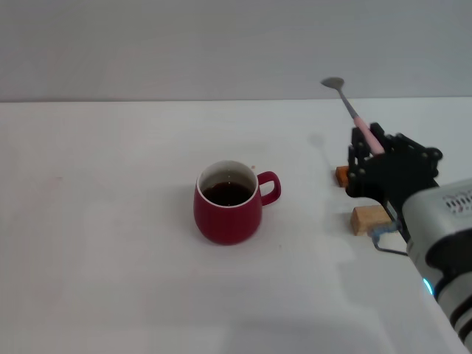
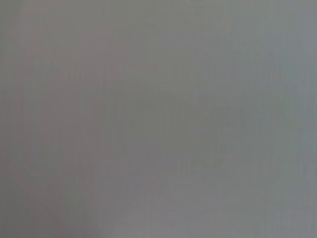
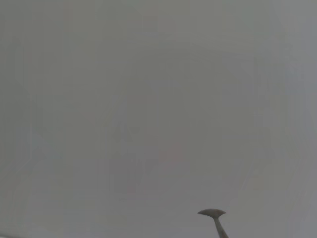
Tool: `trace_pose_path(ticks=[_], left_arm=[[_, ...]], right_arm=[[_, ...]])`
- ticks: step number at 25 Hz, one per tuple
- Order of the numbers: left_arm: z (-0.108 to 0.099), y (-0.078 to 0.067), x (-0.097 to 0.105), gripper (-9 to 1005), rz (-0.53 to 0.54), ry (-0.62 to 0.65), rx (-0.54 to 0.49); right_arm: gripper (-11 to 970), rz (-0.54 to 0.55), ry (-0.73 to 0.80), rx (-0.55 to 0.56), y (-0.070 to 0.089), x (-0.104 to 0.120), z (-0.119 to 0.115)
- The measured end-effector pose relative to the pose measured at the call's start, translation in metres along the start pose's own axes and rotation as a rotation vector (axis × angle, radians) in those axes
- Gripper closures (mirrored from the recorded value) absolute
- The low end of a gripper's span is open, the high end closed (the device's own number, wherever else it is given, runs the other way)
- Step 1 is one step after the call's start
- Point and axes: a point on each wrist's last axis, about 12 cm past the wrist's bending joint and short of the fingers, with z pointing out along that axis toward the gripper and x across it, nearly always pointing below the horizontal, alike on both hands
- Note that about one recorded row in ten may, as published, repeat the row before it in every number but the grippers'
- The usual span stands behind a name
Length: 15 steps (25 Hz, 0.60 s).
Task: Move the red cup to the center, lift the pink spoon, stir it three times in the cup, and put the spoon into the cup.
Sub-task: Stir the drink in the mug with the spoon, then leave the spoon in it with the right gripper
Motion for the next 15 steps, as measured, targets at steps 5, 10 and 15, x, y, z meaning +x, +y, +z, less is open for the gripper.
trace_pose_path(ticks=[5,10,15], left_arm=[[0.0,0.0,0.0,151,-0.003,0.0,-0.003],[0.0,-0.001,0.0,151,-0.005,-0.001,-0.002],[0.0,-0.001,0.0,151,-0.005,-0.001,-0.002]], right_arm=[[797,0.009,-0.023,-0.069,0.003,-0.015,0.006],[797,0.015,-0.039,-0.129,0.004,-0.024,0.013],[797,0.005,-0.053,-0.172,0.008,-0.029,0.018]])
